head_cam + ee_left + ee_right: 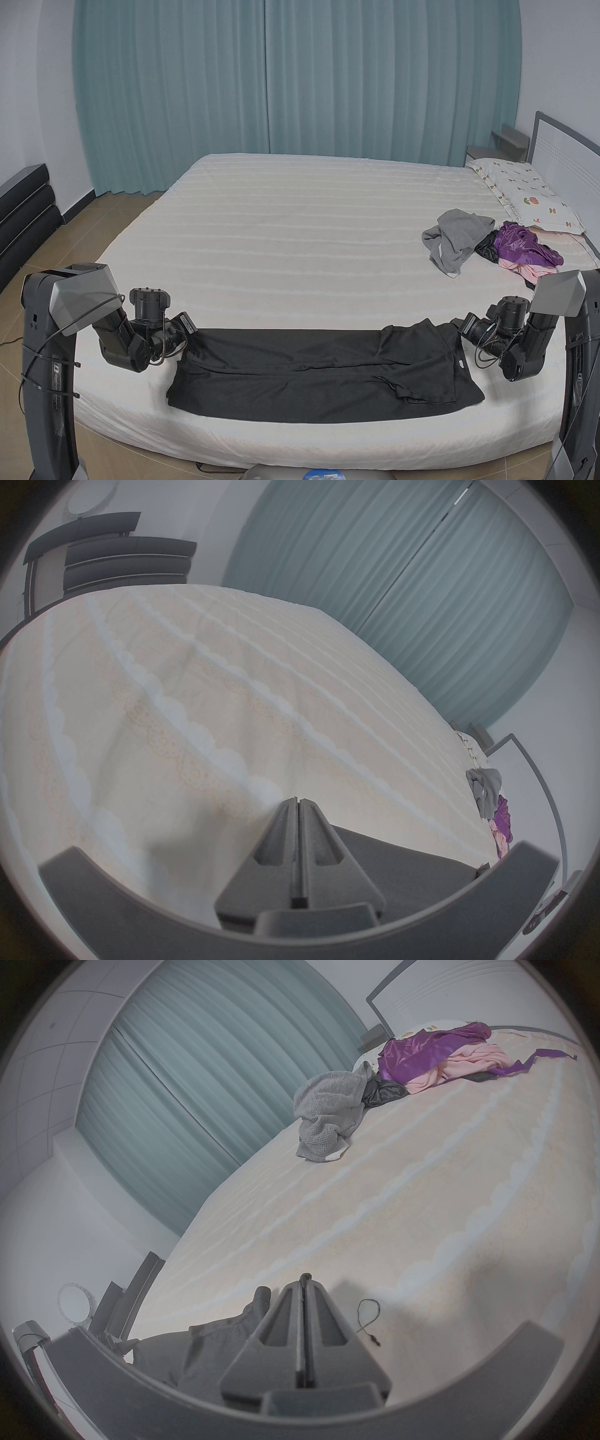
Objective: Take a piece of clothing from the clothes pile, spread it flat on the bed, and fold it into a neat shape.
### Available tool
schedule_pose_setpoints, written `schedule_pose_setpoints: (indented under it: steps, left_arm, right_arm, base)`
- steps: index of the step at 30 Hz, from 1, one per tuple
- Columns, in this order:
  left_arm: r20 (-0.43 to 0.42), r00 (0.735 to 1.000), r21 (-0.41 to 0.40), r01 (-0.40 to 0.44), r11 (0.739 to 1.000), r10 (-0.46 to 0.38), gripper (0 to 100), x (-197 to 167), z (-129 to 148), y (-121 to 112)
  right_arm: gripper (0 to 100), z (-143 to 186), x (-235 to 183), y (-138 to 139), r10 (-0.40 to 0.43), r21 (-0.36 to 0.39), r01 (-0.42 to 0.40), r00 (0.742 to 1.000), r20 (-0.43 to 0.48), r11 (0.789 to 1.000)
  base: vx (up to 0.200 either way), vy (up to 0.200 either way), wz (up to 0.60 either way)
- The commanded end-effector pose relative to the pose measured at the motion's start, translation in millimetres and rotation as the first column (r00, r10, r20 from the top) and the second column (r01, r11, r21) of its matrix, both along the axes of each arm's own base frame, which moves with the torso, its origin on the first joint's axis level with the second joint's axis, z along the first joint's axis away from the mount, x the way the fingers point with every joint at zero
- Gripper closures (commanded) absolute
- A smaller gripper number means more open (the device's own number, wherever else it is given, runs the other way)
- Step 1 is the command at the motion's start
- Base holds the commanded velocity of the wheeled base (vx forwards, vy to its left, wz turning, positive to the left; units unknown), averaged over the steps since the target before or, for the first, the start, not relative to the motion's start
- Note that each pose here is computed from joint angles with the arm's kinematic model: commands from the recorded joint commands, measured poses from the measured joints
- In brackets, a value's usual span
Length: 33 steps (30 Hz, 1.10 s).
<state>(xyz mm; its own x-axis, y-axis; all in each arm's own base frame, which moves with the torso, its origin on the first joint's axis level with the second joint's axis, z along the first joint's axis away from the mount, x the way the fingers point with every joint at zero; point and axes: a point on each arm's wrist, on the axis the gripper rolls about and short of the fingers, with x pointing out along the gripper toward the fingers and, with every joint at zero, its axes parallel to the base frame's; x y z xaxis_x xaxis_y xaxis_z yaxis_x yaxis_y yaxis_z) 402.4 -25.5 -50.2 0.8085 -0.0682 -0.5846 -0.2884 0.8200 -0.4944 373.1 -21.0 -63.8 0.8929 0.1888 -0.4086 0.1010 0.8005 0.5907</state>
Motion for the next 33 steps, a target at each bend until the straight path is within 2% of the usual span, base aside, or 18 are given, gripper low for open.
schedule_pose_setpoints:
  steps: [1, 4, 10, 33]
  left_arm:
    - [0.006, 1.0, -0.006, -0.007, 1.0, 0.007, 100, 0.7, 2.0, 1.6]
    - [0.015, 1.0, -0.033, -0.025, 0.999, 0.026, 100, 2.4, 5.5, 1.5]
    - [0.012, 0.999, -0.037, -0.033, 0.999, 0.033, 100, 2.1, 4.6, 3.4]
    - [0.036, 0.998, -0.058, -0.052, 0.997, 0.054, 100, 8.8, 7.3, 6.2]
  right_arm:
    - [100, 1.2, 0.4, -2.0, -0.006, 0.0, 0.006, 1.0, 0.005, 1.0]
    - [100, -1.3, -0.2, -4.8, -0.015, 0.008, 0.015, 1.0, -0.001, 1.0]
    - [100, -1.1, -1.4, -12.7, -0.037, 0.009, 0.037, 0.999, -0.003, 0.999]
    - [100, -6.5, -1.5, -9.8, -0.027, 0.011, 0.027, 1.0, -0.015, 1.0]
  base:
    - [0.0, 0.0, 0.0]
    - [0.0, 0.0, 0.0]
    - [0.0, 0.0, 0.0]
    - [0.0, 0.0, 0.0]
